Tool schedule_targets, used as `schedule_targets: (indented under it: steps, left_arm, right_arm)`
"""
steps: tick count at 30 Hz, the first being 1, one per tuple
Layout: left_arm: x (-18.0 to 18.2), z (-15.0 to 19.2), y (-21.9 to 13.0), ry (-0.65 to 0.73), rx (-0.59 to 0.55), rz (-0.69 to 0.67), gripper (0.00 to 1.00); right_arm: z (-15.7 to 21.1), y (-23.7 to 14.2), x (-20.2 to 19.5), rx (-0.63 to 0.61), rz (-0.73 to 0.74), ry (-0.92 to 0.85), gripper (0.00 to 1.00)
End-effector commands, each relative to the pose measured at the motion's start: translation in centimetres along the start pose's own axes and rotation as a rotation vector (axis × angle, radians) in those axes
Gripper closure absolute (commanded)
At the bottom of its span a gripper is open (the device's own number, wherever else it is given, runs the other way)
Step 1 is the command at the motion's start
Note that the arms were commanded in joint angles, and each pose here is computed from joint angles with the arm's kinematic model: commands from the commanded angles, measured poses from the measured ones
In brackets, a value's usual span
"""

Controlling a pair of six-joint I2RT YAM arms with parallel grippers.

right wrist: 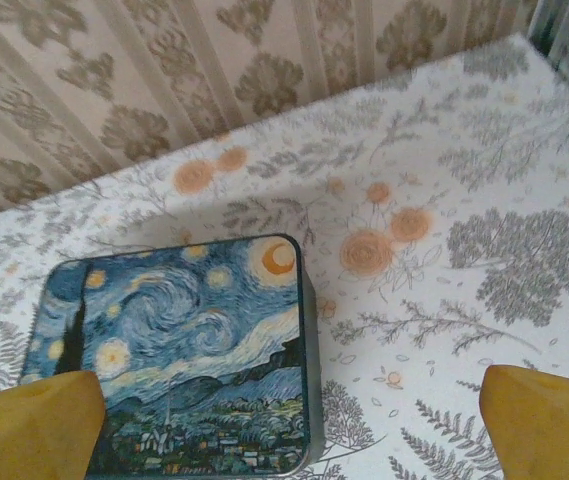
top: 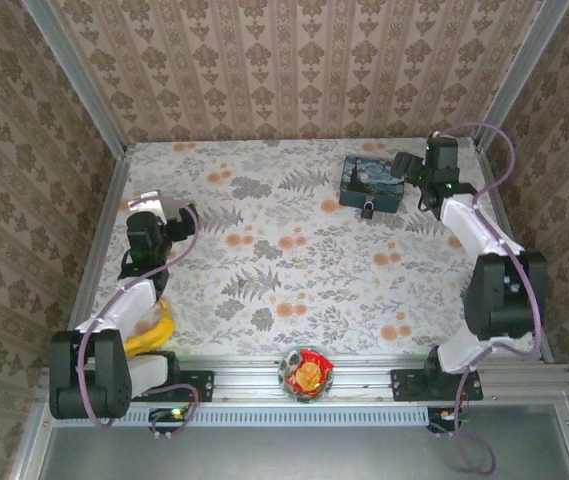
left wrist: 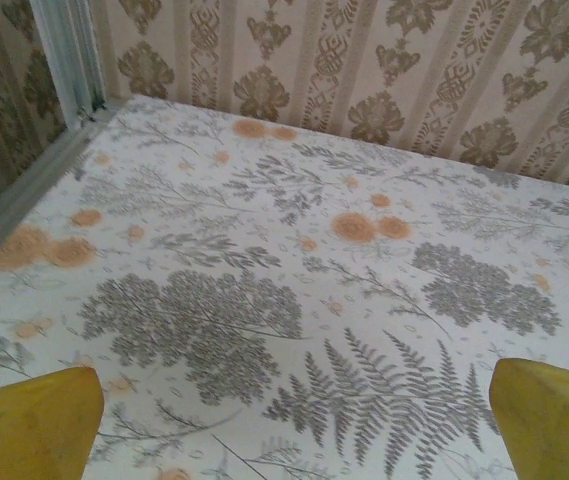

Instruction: Unlock the padlock with the key

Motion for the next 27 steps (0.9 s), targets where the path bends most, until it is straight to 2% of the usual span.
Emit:
schedule_targets:
  steps: [1,9,16,27]
  left_arm:
    - [-1.1,-0.1,-0.2,-0.092,0.024,0.027,0.0]
    - [-1.7,1.3,0.1,-0.112,0.084,0.026,0.0]
    - [-2.2,1.5,0.3,-0.115,0.11,0.027,0.0]
    - [-3.4,1.6,1.0,-0.174,0.137,0.08,0.0]
  right_arm:
    - [3.5,1.8,-0.2,0.202,0.027,0.06,0.03]
    - [4.1,6.1,1.0,0.313,-0.026,0.108,0.05]
    - [5.8,8.3,2.0,0.367,-0.068,0.139,0.07]
    - [7.9,10.8,6.3,0.418,-0.267,0.08,0.21]
Point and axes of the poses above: each hand's point on the last joint's axis, 136 mm out from that joint toward the fingers, its own y axis out along the fingers, its own x axis along the line the jaws close on, z = x × y, the point moved 2 cm from there along -y, back along the fingers, and after that the axes turned 12 degrees about -y, right-handed, at the moved point
